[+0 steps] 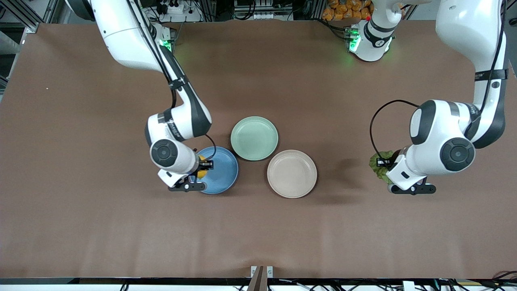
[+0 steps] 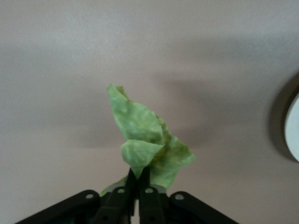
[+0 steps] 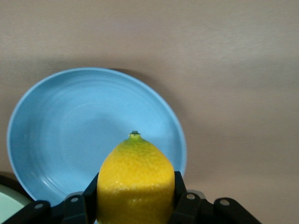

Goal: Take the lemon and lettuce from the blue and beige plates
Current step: 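Lower the lettuce beside the beige plate while the right gripper carries lemon, then raise the open left gripper while the right gripper carries the lemon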

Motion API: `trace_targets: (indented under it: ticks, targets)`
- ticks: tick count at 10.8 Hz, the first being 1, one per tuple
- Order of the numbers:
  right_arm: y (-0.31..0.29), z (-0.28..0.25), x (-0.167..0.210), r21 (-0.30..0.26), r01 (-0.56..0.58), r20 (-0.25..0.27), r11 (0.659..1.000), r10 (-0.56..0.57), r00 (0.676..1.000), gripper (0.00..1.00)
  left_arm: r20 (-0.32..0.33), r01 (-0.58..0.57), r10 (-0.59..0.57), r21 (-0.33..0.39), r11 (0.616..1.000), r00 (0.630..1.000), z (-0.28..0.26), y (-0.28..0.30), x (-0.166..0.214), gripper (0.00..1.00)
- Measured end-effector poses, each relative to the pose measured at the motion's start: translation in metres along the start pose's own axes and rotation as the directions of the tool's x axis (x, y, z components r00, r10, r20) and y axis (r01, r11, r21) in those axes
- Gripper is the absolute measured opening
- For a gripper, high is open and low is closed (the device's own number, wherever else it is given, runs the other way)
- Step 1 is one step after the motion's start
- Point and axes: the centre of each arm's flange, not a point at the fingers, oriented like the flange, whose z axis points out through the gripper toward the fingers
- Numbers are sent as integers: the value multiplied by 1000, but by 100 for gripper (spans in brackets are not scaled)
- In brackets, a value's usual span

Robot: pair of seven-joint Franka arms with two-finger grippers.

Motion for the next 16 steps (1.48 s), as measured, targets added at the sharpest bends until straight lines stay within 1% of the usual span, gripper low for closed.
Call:
trace_targets:
  ticks: [2, 3, 4, 6, 7, 8, 10, 14, 16]
  targets:
    - [33, -21, 0, -25, 51, 46, 998, -50, 998, 61, 12, -5, 5, 4, 1000, 1000, 6, 2, -2, 37]
    - [52, -31, 0, -36, 67, 63, 997, -65, 996, 61, 11, -9, 9, 4, 1000, 1000, 6, 4, -2, 47]
    - [72, -42, 1, -44, 85, 76, 995, -82, 994, 61, 11, -5, 5, 4, 1000, 1000, 6, 6, -2, 63]
    - [113, -59, 2, -56, 133, 97, 990, -127, 987, 61, 8, 19, -19, 4, 1000, 1000, 6, 8, -5, 89]
    - [134, -66, 2, -60, 155, 111, 986, -148, 983, 61, -7, 31, -31, 2, 1000, 1000, 6, 8, -9, 98]
    - [154, -71, 2, -65, 176, 121, 982, -167, 978, 61, -36, 37, -37, -3, 999, 999, 9, 7, -17, 100]
    - [185, -77, 2, -71, 211, 131, 975, -201, 971, 61, -93, 39, -40, -11, 999, 995, 17, 3, -47, 100]
    - [217, -77, 3, -65, 206, 135, 976, -196, 971, 61, -135, 46, -46, -8, 999, 990, 6, -10, -104, 100]
    - [240, -74, 4, -44, 213, 135, 976, -205, 969, 61, -156, 48, -48, -8, 999, 987, -5, -13, -124, 100]
